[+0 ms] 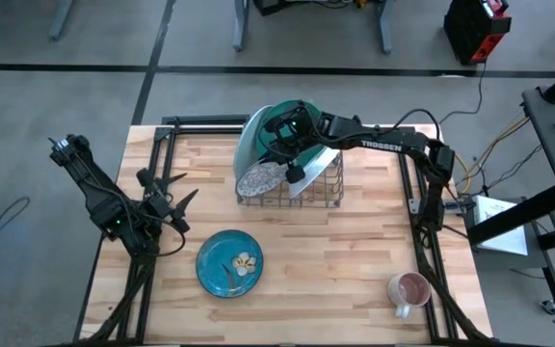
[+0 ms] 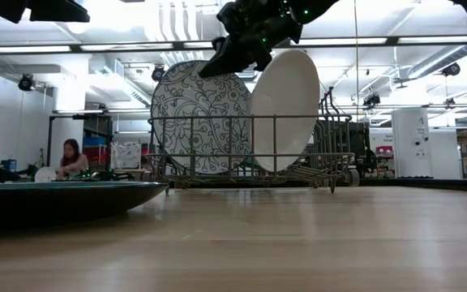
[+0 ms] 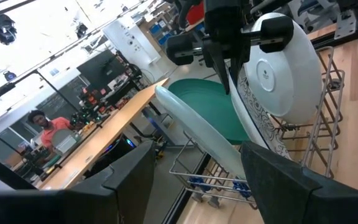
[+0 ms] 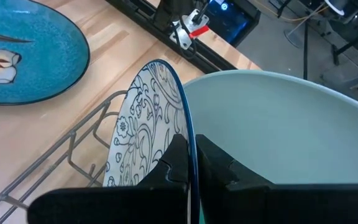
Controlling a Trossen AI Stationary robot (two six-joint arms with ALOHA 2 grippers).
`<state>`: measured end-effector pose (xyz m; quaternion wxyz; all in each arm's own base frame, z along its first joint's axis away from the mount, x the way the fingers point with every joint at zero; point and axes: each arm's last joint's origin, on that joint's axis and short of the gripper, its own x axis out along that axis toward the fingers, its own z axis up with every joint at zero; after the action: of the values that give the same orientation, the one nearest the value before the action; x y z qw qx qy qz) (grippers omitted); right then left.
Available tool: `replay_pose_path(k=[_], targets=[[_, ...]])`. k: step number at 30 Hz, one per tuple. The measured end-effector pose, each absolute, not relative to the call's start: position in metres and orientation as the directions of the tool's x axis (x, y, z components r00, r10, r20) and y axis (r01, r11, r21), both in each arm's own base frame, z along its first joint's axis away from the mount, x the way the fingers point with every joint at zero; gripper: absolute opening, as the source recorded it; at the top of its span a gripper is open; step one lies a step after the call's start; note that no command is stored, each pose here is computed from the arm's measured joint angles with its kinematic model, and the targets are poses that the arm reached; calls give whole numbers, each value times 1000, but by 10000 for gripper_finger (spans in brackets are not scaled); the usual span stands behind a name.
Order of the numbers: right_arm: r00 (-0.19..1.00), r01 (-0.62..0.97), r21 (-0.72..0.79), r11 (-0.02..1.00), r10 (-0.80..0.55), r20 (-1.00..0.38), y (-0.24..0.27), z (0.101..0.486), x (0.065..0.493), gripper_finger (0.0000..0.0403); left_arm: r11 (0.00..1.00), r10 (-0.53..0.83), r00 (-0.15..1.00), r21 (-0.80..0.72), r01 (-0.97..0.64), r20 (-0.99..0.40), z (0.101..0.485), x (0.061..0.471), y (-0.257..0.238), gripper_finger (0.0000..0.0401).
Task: Sort dishes
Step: Put the white patterned plate into the dish rack
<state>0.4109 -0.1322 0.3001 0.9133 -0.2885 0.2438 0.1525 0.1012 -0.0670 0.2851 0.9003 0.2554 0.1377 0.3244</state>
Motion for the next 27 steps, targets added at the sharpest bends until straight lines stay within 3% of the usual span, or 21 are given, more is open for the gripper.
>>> replay_pose_path(k=[8,27], targets=[[834,-416,-460,784,128,-536,-132,300,411,10,659,655,751,549,-514,-83,285,101,-67,229],[832,-343,-471,813,29,-554,-134,302,408,120,664,652,753,548,-509,-90,285,101,-67,229]])
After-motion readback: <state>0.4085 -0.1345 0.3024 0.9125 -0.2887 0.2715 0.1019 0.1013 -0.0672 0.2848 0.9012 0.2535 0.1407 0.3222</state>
